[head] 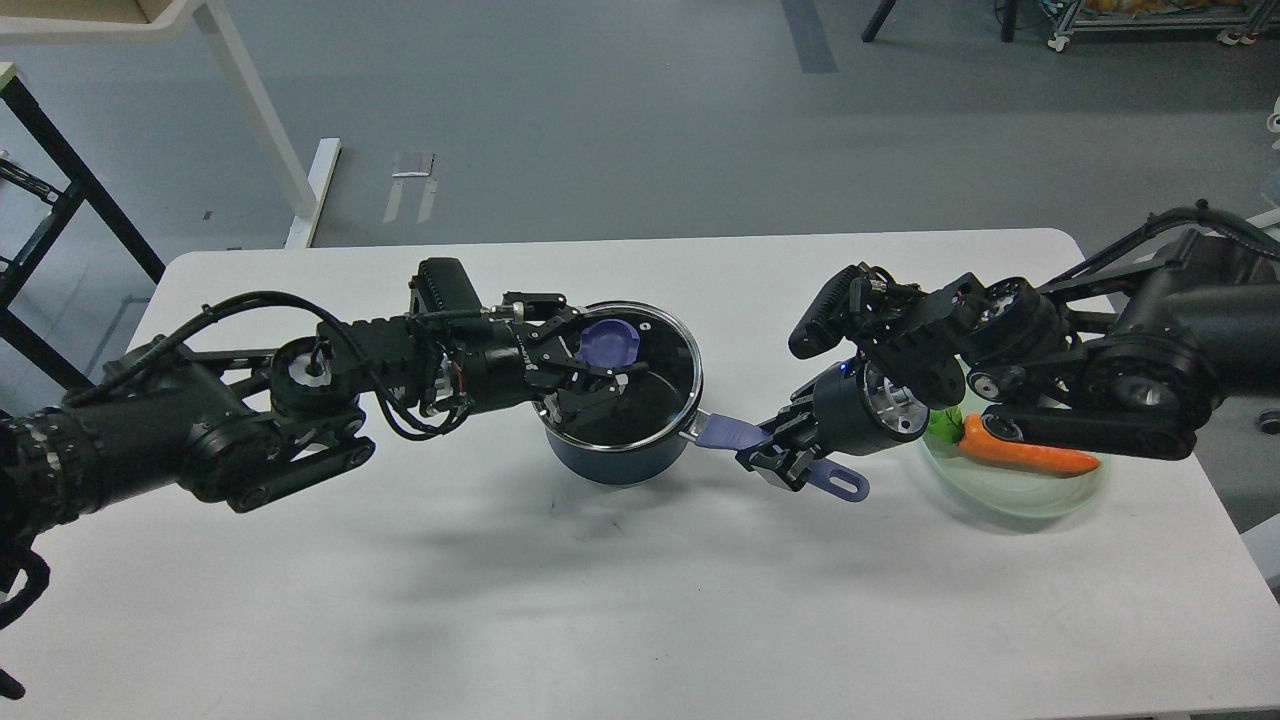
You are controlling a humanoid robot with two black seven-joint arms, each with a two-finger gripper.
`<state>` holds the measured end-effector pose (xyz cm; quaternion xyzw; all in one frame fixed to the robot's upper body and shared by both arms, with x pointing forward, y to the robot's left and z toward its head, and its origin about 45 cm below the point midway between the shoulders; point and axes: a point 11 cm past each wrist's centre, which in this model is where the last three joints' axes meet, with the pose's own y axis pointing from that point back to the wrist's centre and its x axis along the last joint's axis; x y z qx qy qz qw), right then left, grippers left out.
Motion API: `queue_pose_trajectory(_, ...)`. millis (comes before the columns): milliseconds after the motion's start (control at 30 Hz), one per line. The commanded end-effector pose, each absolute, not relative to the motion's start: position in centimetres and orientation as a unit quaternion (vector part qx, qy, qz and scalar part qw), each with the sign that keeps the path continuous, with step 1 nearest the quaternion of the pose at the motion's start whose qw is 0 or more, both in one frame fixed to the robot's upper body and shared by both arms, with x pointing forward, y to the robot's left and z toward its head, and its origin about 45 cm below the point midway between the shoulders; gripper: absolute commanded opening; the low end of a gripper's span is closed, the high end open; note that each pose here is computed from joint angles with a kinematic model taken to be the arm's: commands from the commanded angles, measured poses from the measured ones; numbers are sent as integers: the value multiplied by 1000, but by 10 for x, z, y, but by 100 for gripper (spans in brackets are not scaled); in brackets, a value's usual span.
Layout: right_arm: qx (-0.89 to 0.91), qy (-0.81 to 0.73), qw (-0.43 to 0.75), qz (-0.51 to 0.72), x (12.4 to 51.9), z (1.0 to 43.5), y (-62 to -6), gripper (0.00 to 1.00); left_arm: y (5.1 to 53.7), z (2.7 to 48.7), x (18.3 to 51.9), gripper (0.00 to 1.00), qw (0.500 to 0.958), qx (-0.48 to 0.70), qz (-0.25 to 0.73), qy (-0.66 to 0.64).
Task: Open pot lid
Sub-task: 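Lift the glass lid off the pot with the left gripper, moving it aside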
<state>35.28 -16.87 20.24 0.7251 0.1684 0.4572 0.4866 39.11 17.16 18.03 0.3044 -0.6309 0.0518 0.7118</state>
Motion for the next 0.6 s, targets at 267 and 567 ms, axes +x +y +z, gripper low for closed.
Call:
queue_pose_trajectory(267, 726, 165, 490, 454, 353, 202, -173, 27, 295, 216, 405, 44, 676, 401, 119, -607)
queue_pose_trajectory(567, 727, 164, 490, 453, 353, 202, -173, 27, 402, 169, 377, 44, 660, 510, 126, -537)
